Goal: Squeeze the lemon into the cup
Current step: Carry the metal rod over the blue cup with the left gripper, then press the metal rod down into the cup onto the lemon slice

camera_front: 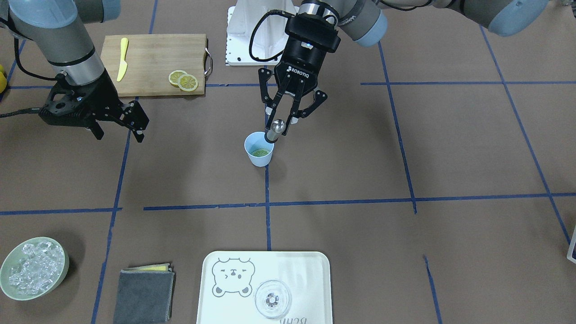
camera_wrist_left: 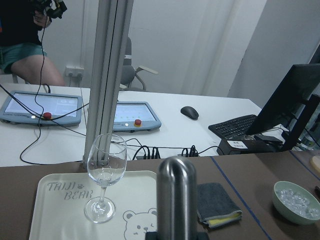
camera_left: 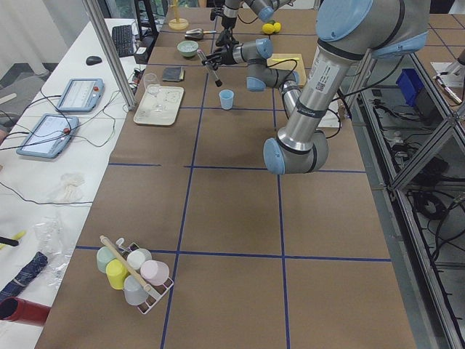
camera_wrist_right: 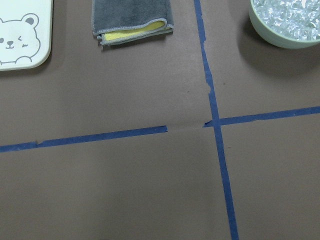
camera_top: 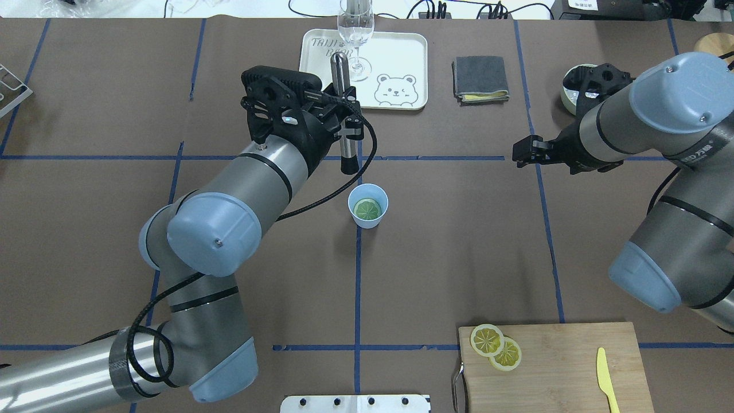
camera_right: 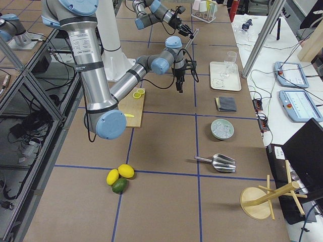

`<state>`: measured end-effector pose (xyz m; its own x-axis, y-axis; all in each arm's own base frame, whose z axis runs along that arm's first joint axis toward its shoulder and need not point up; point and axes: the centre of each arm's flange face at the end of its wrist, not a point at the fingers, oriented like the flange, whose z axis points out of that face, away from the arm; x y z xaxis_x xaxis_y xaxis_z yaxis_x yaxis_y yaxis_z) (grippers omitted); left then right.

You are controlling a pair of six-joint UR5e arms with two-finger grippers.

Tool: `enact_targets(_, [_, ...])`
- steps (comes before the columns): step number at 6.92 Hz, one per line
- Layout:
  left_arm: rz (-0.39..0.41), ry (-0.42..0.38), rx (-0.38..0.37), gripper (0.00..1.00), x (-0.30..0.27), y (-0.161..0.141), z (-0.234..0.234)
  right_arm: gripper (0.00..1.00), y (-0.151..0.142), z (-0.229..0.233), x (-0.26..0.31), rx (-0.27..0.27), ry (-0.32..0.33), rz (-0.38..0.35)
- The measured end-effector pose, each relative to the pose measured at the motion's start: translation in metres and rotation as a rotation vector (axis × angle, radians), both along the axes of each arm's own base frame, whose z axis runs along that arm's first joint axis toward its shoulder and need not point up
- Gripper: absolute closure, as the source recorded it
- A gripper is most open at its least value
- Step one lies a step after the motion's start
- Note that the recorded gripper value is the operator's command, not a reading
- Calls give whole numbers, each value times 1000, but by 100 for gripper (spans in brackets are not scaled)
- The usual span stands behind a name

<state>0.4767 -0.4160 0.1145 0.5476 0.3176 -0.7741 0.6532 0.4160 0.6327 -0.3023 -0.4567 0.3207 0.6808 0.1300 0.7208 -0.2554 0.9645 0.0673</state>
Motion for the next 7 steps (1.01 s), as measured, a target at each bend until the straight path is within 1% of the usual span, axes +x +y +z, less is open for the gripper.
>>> enact_targets(1, [-17,-21,7,100,13,2,6,0,0,11,12,-12,-20,-15])
enact_targets(2, [-27,-25,10,100,25,6,8,0,-2,32,39,-21,-40,-39])
enact_targets(4, [-28,-29,12,100,46,13,12,0,-12,79,101,-11,-38,-91])
enact_targets(5, [-22,-32,12,100,54,16,13,0,-15,94,120,-10,-34,-104])
enact_targets(7, [-1,-44,9,100,71,26,17,0,-17,107,131,-19,-30,-111])
